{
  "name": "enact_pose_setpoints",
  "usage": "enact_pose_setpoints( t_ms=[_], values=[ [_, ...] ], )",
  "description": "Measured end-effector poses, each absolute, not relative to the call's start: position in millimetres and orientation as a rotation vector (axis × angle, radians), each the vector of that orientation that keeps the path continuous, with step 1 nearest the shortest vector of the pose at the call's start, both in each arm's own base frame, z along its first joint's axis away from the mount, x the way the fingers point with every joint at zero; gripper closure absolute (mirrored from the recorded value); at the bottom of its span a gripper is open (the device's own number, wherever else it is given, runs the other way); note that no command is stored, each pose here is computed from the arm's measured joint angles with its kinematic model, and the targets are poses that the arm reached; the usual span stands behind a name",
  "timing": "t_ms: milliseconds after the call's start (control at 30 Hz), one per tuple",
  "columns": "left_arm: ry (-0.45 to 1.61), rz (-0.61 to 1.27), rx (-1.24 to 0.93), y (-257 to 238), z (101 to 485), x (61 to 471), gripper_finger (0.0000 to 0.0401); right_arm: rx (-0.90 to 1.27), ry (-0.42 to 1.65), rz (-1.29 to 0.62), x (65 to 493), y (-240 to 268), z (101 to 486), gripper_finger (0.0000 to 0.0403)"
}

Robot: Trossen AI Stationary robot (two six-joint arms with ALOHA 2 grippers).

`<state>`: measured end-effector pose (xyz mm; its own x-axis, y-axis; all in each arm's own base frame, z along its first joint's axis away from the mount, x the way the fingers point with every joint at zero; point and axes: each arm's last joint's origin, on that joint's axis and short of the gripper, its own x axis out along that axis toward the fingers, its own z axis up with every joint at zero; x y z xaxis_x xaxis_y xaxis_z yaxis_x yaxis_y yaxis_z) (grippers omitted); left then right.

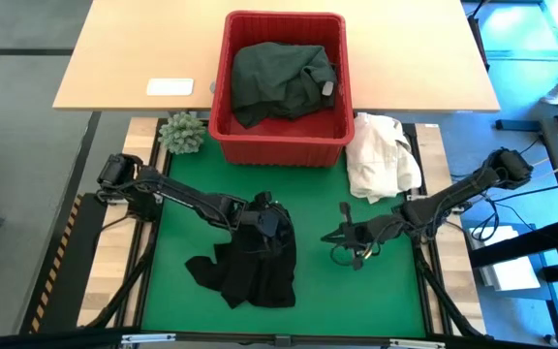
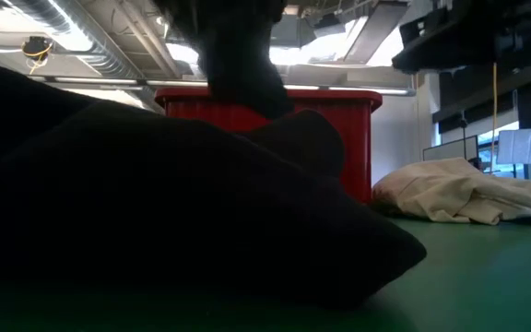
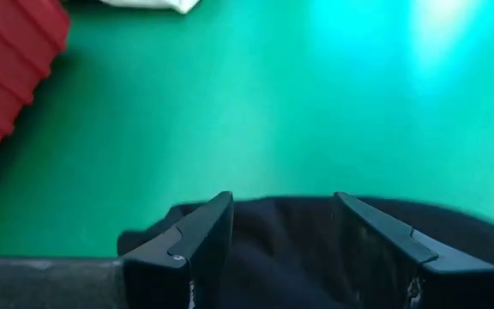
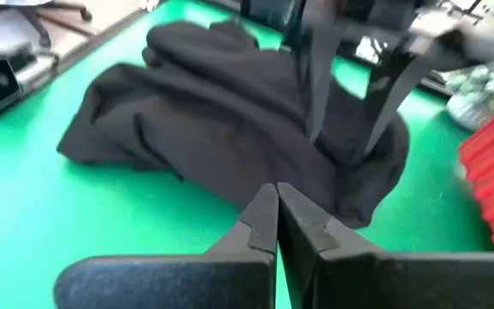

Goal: Fold laundry
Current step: Fold the black shirt

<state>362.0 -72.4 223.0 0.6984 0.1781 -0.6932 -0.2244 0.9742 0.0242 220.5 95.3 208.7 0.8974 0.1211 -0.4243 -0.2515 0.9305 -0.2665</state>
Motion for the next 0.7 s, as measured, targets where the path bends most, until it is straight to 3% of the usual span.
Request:
enact_pose_setpoints(
  t_ms=[233, 700],
  values=[
    [0.798, 0.197, -0.030, -87.7, 247.2, 362.2, 0.0208, -0.327, 0.458, 0.235, 239.9, 105.6, 203.3, 0.0397],
    [0.866, 0.199, 0.031, -103.2, 244.9, 351.6, 0.0208, -0.358, 0.540, 0.222, 282.2, 124.1, 186.5, 0.0397]
  ],
)
